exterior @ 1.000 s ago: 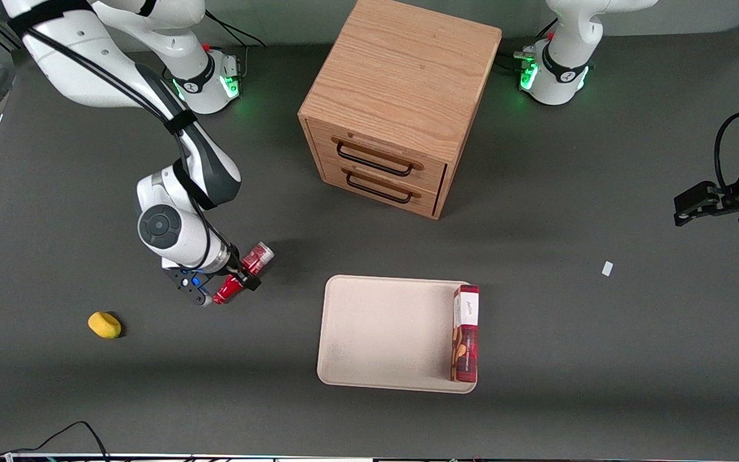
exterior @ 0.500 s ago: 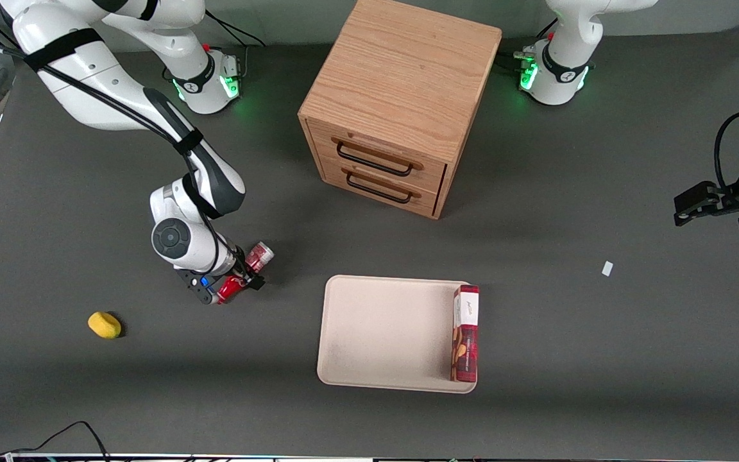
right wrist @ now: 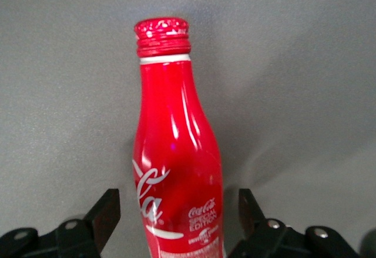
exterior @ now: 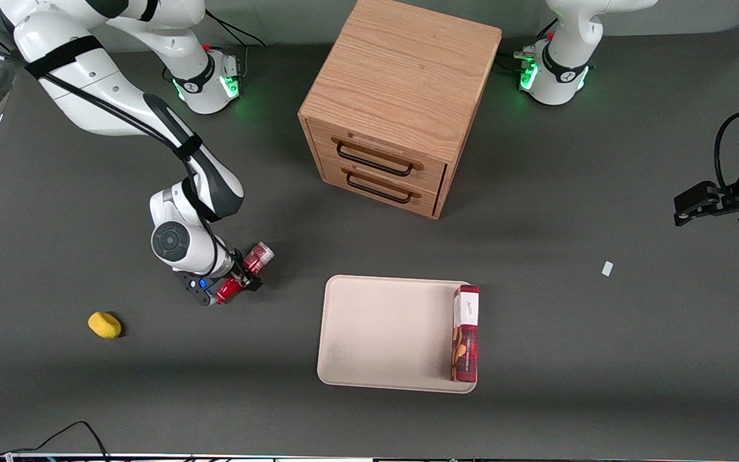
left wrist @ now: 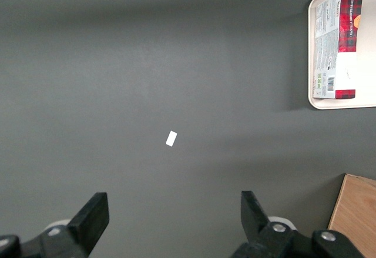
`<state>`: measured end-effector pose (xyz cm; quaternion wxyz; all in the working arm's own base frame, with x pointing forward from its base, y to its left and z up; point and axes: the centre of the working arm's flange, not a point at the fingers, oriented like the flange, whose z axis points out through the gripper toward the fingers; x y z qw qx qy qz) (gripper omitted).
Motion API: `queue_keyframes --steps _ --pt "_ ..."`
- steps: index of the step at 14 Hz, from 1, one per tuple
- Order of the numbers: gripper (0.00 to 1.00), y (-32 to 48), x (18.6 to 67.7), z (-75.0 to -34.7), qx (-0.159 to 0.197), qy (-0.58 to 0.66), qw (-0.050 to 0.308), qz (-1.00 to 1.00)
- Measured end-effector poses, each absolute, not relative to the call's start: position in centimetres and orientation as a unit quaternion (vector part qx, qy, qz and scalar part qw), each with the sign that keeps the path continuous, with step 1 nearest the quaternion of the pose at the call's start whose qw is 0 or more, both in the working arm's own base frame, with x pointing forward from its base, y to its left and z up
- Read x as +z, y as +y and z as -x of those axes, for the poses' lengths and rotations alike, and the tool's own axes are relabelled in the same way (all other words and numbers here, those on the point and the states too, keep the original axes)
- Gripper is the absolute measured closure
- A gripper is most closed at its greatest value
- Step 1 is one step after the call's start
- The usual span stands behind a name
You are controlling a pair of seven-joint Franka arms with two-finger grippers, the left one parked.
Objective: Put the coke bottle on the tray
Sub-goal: 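Close the right gripper around the bottle's body, then lift the bottle and carry it over the cream tray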
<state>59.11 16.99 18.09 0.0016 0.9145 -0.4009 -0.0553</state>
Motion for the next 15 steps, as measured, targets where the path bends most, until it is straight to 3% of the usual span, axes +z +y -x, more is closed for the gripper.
queue_keyframes --steps 1,3,4,10,15 --pt "0.17 17.0 18.1 -59.1 -0.054 -0.401 0.001 -0.915" --pt "0.40 17.0 18.1 -59.1 -0.054 -0.401 0.000 -0.915" --pt "0.45 17.0 18.1 -59.2 -0.053 -0.401 0.000 -0.915" --pt "0.45 17.9 20.3 -60.9 -0.028 -0.370 -0.009 -0.928" --pt "0.45 18.3 31.3 -67.2 -0.008 -0.339 -0.007 -0.941"
